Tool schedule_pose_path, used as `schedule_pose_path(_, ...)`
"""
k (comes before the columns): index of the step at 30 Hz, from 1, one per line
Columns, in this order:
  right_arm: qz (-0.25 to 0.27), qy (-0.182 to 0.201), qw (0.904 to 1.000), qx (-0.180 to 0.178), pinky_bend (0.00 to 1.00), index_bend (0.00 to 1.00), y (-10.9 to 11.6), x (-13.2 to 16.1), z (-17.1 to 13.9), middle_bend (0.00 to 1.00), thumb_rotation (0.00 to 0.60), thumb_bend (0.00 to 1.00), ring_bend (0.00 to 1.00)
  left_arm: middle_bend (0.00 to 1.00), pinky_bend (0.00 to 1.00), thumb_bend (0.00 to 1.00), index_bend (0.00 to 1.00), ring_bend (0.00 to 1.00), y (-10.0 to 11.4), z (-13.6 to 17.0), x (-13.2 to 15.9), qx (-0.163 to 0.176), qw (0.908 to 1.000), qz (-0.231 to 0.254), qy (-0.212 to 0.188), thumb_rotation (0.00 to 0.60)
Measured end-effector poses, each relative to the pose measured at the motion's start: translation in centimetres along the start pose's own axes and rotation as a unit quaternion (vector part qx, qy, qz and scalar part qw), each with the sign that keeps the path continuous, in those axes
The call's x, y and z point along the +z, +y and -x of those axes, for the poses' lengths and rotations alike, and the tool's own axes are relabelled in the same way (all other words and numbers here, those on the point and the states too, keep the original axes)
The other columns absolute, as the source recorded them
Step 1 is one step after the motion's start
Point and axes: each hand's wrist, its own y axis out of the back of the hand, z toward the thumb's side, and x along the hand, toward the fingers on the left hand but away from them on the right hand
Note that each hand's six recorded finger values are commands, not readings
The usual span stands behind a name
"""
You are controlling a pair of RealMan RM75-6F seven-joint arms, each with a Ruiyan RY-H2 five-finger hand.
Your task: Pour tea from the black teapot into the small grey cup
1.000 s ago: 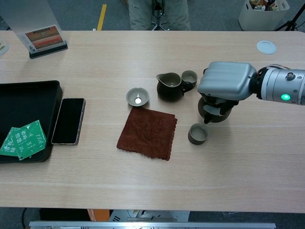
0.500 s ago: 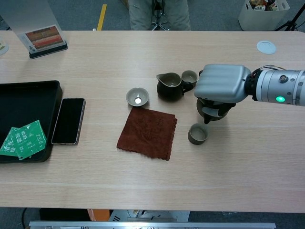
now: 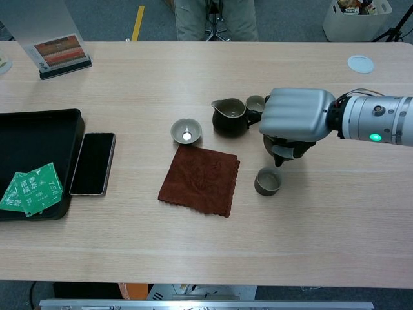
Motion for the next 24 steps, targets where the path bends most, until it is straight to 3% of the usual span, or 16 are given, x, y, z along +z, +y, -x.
schedule_pose_path(24,-0.072,0.007,0.9974,0.001,0.4,1.0,1.2,1.5,0.2,0.93,0.393,0.52,0.85,0.3,0.21,0.39,0.27,0.23,-0.4,0.3,-1.0,0.003,0.9999,0.015,0.008,0.6)
